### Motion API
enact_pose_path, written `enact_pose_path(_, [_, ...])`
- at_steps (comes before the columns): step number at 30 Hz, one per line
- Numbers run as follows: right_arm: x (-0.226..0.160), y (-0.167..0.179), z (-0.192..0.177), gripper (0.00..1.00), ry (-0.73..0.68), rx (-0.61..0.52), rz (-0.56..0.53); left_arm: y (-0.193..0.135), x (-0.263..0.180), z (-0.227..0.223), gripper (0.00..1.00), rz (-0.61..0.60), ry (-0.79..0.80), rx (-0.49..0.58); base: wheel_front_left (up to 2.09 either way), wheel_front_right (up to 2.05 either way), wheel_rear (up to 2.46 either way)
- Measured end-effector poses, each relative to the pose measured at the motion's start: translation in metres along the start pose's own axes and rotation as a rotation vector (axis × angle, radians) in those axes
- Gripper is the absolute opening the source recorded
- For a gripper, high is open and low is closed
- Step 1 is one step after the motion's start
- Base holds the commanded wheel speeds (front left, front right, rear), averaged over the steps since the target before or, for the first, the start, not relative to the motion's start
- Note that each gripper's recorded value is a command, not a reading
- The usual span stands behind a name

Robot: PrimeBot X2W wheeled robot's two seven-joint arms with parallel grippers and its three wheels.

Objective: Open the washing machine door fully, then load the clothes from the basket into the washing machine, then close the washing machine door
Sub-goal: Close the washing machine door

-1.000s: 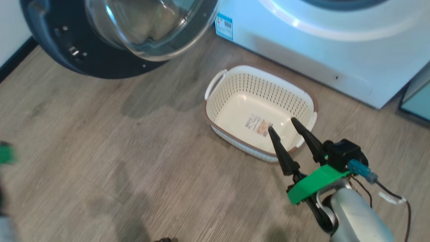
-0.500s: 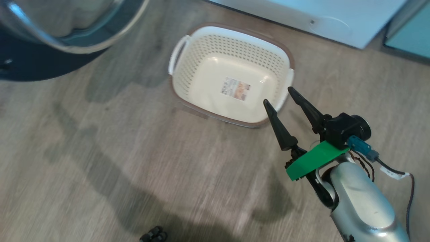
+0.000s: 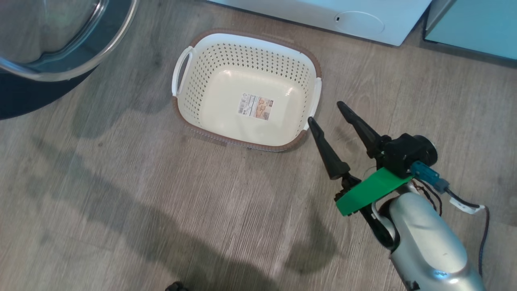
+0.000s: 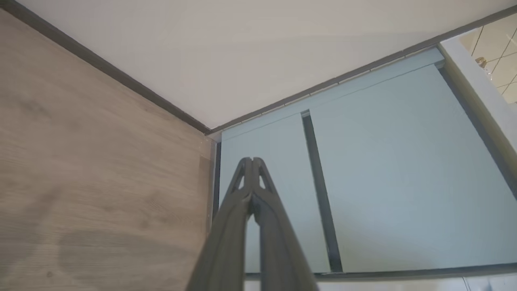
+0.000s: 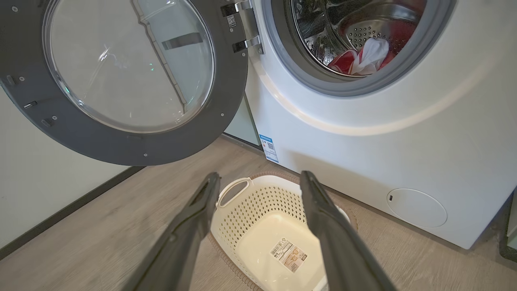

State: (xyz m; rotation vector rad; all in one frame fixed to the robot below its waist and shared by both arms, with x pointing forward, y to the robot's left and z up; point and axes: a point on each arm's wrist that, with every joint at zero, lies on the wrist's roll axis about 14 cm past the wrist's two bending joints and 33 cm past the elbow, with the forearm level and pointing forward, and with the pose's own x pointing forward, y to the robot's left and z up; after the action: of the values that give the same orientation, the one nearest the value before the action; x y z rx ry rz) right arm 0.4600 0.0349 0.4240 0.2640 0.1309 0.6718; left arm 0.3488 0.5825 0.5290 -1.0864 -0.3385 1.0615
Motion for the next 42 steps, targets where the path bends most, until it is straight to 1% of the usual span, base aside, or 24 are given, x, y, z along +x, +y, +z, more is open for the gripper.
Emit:
enact_pose_path(5, [-0.001, 0.000, 0.004, 1.00, -0.007, -0.005, -0.003, -0.013, -0.001, -0.026, 0.00, -0.028, 0.148, -0.111, 0.00, 0.00, 0.00])
enact_pose_path(7, [-0.002, 0.000, 0.004, 1.00, -0.009, -0.006, -0.003, -0.020, -0.001, -0.034, 0.00, -0.048, 0.199, -0.123, 0.00, 0.00, 0.00])
enact_pose_path(12, [-0.001, 0.000, 0.004, 1.00, -0.007, -0.003, -0.004, -0.021, -0.006, -0.059, 0.00, -0.054, 0.315, -0.111, 0.00, 0.00, 0.00])
enact_pose_path(15, [-0.002, 0.000, 0.004, 1.00, -0.008, -0.003, -0.005, -0.022, -0.008, -0.068, 0.00, -0.057, 0.356, -0.129, 0.00, 0.00, 0.00])
enact_pose_path(20, [-0.003, 0.000, 0.008, 1.00, -0.016, -0.006, -0.009, -0.026, -0.011, -0.073, 0.00, -0.071, 0.400, -0.120, 0.00, 0.00, 0.00])
enact_pose_path(26, [-0.005, 0.002, 0.020, 1.00, -0.040, -0.014, -0.013, -0.042, -0.019, -0.077, 0.00, -0.130, 0.460, -0.116, 0.00, 0.00, 0.00])
enact_pose_path(36, [-0.012, 0.008, 0.042, 1.00, -0.083, -0.016, -0.023, -0.051, -0.051, -0.110, 0.00, -0.222, 0.649, -0.144, 0.00, 0.00, 0.00])
enact_pose_path(42, [-0.024, 0.012, 0.052, 1.00, -0.100, -0.016, -0.041, -0.052, -0.080, -0.134, 0.00, -0.275, 0.781, -0.133, 0.00, 0.00, 0.00])
